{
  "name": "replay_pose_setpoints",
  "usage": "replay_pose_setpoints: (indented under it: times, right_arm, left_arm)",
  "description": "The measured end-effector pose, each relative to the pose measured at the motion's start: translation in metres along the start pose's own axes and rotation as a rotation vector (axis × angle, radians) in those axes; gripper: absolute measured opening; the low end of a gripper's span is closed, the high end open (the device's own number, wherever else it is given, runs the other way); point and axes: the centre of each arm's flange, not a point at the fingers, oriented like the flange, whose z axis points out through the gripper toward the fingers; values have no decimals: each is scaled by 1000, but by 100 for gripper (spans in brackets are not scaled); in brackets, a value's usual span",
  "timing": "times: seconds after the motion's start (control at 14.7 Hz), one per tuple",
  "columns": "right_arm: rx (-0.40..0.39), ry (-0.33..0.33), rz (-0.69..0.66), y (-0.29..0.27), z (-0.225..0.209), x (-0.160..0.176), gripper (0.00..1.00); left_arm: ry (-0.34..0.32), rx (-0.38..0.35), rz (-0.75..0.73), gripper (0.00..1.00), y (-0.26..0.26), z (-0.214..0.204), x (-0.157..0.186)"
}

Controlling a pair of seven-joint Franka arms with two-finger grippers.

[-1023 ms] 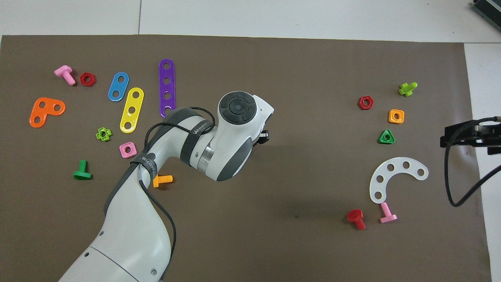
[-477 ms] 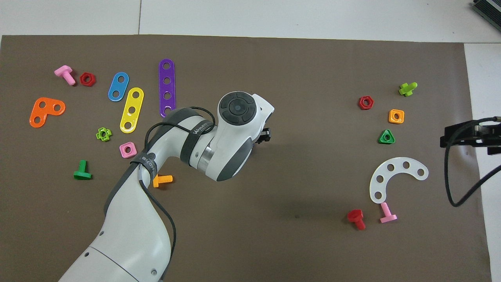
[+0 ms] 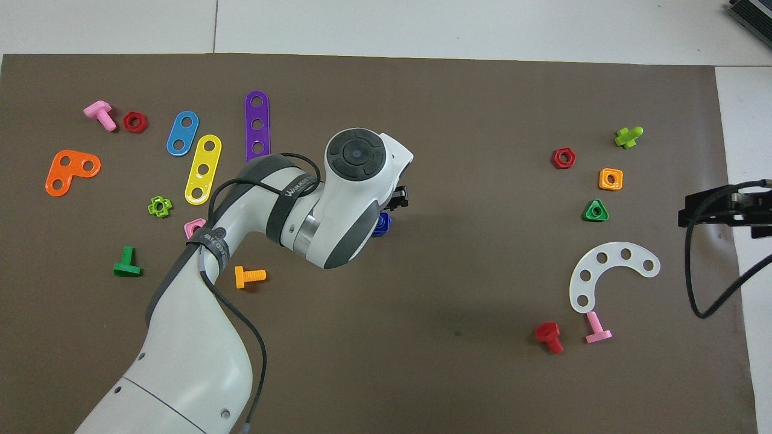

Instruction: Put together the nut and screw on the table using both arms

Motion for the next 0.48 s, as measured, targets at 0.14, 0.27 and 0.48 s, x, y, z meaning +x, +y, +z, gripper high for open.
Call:
replay_pose_setpoints:
  times: [0.14, 0.27, 0.48]
  right_arm:
    - [0, 0, 0, 0, 0, 0, 100]
    - [0, 0, 0, 0, 0, 0, 100]
    - [0, 0, 0, 0, 0, 0, 100]
  left_arm:
    - [13, -9, -22, 94, -35, -26, 32]
    - [28, -22, 3, 93, -85, -62, 61]
    - [14, -20, 45, 93, -179, -119, 85]
